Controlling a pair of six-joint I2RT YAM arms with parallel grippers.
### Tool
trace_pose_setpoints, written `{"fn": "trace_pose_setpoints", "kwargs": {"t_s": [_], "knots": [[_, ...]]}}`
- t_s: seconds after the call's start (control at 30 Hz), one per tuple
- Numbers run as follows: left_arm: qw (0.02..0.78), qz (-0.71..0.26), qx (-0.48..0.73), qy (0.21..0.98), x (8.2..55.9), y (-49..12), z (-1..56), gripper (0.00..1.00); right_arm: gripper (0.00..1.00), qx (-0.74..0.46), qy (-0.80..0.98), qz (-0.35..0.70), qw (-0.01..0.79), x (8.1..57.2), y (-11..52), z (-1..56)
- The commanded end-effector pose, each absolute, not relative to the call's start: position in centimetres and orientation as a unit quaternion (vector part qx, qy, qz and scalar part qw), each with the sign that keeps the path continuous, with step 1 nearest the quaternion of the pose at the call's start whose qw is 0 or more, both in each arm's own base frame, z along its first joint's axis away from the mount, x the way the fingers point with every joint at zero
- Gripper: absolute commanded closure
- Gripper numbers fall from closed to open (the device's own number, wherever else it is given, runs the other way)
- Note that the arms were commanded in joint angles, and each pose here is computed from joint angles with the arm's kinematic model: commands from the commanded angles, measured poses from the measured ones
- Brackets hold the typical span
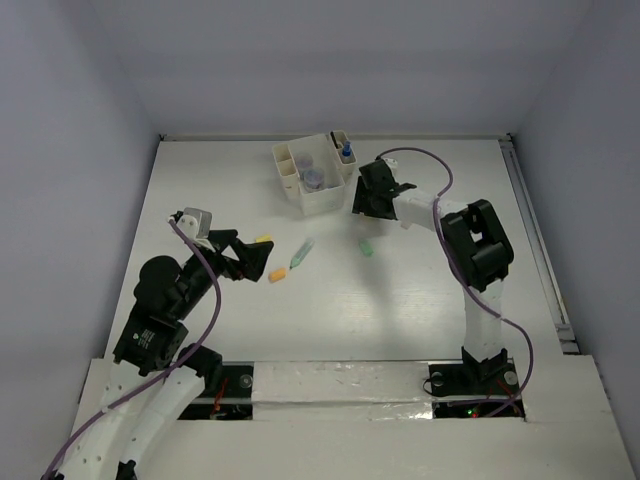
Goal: Sort the stationery into containers
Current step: Pick up the pen from the center of the board.
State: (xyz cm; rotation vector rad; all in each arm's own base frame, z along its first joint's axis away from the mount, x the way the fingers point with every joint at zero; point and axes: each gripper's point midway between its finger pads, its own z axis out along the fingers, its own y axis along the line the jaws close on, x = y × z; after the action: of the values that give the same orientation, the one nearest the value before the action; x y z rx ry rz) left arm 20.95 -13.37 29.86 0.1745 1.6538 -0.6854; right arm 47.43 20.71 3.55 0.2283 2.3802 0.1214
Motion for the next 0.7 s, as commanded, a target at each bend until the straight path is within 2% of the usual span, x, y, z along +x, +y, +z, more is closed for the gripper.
{"fn": "trace_pose_setpoints", "kwargs": {"t_s": [0.0, 0.33, 0.5, 0.53, 0.63, 0.67], "knots": [[0.633, -0.300, 0.081, 0.709, 21.1, -13.5, 30.7, 0.01, 0.32, 0.091, 0.925, 0.015, 0.369, 48.3, 19.5, 3.6], [0.632, -0.297, 0.079, 0.712, 21.3, -13.5, 30.5, 0.01, 0.38, 0.066, 0.932, -0.024, 0.356, 47.9, 18.4, 2.8], [0.631, -0.297, 0.079, 0.712, 21.4, -13.5, 30.5, 0.01, 0.62, 0.061, 0.936, -0.033, 0.345, 47.6, 18.2, 2.4], [0.631, -0.296, 0.080, 0.713, 21.4, -13.5, 30.4, 0.01, 0.69, 0.060, 0.935, -0.033, 0.347, 47.6, 18.2, 2.6], [0.628, -0.297, 0.082, 0.715, 21.5, -13.6, 30.3, 0.01, 0.80, 0.058, 0.933, -0.026, 0.353, 48.0, 18.5, 3.3], [0.625, -0.299, 0.086, 0.716, 21.5, -13.8, 30.2, 0.01, 0.86, 0.060, 0.930, -0.020, 0.363, 48.4, 18.7, 4.0]]}}
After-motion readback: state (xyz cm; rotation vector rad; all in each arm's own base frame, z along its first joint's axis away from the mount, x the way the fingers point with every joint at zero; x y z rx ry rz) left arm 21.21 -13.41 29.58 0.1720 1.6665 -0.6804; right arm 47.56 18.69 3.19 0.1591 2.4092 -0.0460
